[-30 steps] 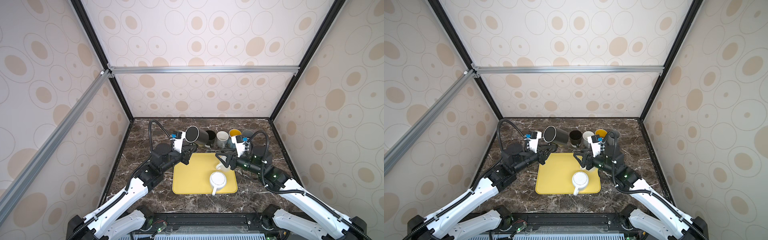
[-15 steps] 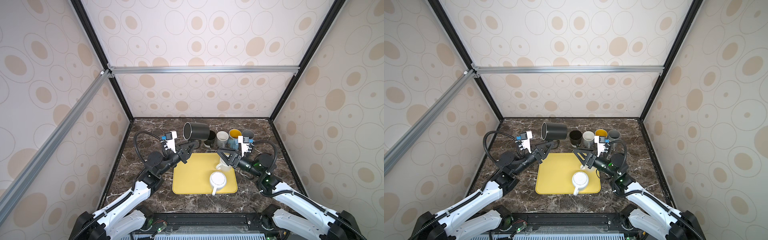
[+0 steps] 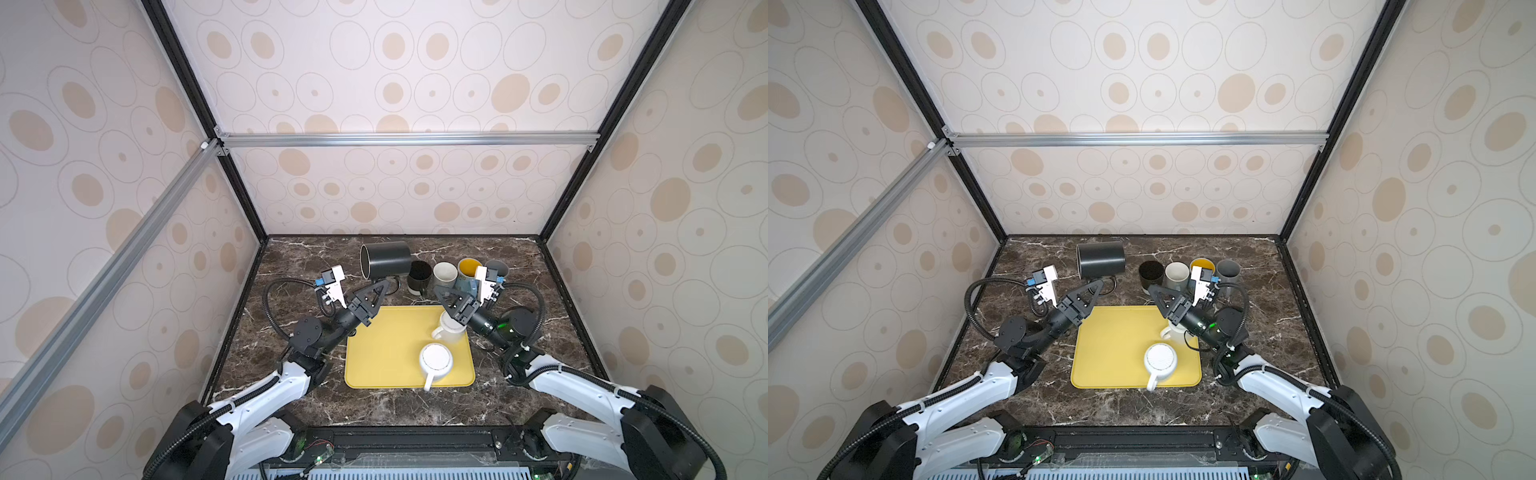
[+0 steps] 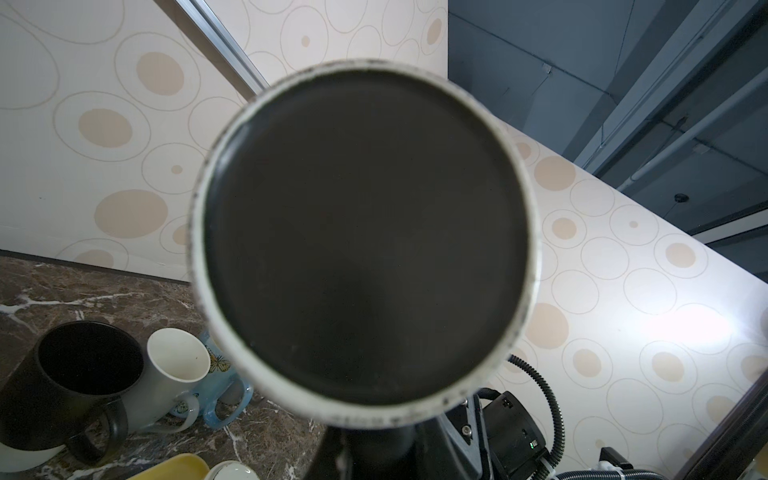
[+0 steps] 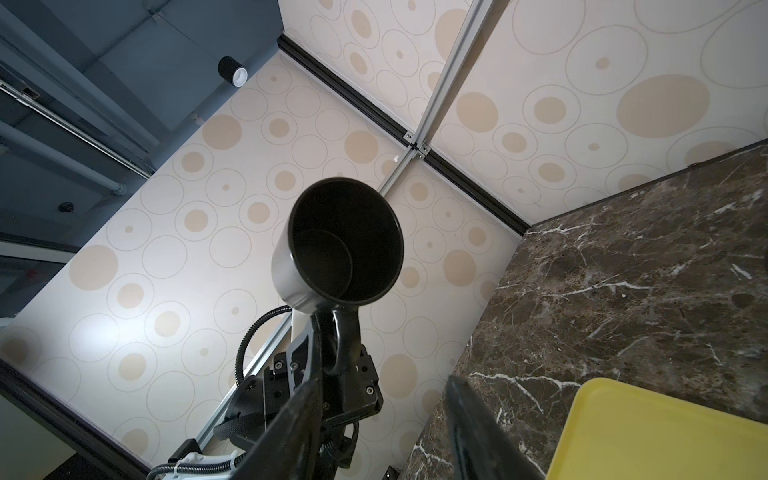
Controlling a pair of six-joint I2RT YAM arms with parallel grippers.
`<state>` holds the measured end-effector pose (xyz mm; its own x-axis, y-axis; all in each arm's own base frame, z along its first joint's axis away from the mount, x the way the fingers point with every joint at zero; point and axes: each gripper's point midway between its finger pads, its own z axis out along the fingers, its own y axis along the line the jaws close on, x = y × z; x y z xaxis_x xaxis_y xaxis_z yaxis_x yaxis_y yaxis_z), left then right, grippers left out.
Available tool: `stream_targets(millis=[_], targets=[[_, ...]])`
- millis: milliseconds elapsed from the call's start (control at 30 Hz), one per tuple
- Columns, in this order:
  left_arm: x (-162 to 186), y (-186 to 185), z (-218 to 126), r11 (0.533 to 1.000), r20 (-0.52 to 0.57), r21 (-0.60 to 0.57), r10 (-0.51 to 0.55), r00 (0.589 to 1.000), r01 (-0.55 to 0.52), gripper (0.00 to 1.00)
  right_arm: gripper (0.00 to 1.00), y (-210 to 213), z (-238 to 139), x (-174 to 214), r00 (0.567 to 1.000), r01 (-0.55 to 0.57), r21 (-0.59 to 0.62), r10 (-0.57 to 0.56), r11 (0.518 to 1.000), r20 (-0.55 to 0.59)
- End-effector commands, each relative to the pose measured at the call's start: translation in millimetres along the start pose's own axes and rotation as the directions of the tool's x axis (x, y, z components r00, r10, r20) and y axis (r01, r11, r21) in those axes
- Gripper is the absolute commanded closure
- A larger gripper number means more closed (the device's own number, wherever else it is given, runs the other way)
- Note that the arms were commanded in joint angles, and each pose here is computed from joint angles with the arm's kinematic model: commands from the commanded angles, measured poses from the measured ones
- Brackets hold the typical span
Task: Turn the mug right side up
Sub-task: 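Raise the black mug high with the left gripper while the right gripper approaches, then grasp the black mug's handle with the right gripper beside the left gripper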
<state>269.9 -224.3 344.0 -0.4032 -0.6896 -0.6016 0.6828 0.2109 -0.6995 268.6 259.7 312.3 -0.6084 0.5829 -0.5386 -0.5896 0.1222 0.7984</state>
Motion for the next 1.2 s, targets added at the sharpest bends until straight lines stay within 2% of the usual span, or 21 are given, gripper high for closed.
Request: stream_targets(millis=[0, 300, 567, 1167], targets=[[-41, -53, -5, 0.980, 0.162, 0.196, -0.003, 0.987, -0.029, 1.00, 0.49, 28, 11, -8, 0.999, 0.009, -0.109, -0.005, 0.994, 0.039], [-37, -51, -7, 0.976, 0.173, 0.217, -0.049, 0.984, 0.010, 1.00, 0.50, 44, 39, 6, 1.000, 0.024, -0.194, -0.022, 0.981, 0.013], [-32, -51, -6, 0.973, 0.167, 0.228, -0.067, 0.984, 0.027, 1.00, 0.50, 44, 57, 15, 1.000, 0.003, -0.223, -0.004, 0.975, -0.005], [-27, -50, -2, 0.971, 0.149, 0.239, -0.072, 0.986, 0.035, 1.00, 0.54, 56, 75, 25, 0.999, -0.037, -0.289, 0.023, 0.957, -0.050]])
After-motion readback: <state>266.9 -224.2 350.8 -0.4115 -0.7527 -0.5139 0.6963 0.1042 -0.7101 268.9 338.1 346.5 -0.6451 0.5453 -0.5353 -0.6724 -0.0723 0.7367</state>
